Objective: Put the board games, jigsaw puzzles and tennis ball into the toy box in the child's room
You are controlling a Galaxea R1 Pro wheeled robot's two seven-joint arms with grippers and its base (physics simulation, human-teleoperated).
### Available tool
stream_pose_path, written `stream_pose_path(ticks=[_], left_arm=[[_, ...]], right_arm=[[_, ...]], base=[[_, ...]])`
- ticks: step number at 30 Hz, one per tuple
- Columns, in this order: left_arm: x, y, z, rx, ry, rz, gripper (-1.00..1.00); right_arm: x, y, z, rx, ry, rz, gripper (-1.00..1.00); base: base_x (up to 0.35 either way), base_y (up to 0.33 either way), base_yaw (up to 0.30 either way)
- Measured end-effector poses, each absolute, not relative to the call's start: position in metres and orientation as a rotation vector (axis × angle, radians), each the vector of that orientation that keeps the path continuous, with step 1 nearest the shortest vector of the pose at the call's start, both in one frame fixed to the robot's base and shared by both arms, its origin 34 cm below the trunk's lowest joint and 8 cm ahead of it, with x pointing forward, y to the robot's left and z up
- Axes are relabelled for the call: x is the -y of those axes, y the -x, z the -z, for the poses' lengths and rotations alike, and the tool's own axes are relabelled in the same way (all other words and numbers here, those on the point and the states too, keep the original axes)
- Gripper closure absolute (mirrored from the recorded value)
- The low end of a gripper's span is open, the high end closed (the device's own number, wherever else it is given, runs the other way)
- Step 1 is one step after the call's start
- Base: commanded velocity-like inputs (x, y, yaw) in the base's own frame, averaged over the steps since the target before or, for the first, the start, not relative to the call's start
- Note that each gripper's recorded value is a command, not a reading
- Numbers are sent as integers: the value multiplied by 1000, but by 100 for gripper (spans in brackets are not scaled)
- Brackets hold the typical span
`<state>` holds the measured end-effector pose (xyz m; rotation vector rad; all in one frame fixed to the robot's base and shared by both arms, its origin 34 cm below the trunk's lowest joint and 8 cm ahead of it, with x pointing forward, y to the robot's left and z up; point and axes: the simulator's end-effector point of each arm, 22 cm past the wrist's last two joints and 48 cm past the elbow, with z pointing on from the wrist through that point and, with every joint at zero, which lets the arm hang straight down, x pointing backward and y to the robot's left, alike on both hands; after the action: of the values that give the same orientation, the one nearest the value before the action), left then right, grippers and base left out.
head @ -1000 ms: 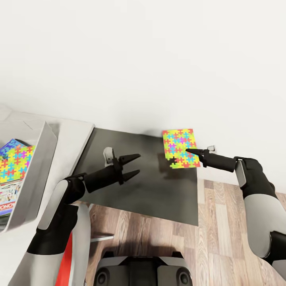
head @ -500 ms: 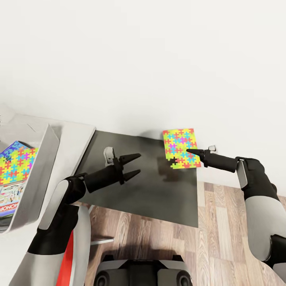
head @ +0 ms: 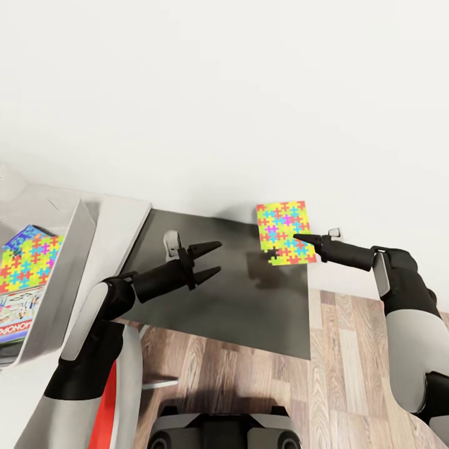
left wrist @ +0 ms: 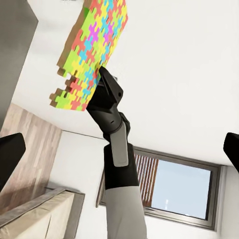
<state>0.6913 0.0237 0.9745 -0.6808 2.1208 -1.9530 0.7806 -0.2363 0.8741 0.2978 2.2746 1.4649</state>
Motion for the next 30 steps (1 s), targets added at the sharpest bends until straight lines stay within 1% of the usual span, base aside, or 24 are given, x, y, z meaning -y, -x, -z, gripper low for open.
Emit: stream_pose_path(ticks=[30], left_arm=[[-28, -692, -997, -2112, 626, 1918, -100]], right_arm=[[237, -783, -921, -2216, -184, -1402, 100]], base=[[0, 0, 3]])
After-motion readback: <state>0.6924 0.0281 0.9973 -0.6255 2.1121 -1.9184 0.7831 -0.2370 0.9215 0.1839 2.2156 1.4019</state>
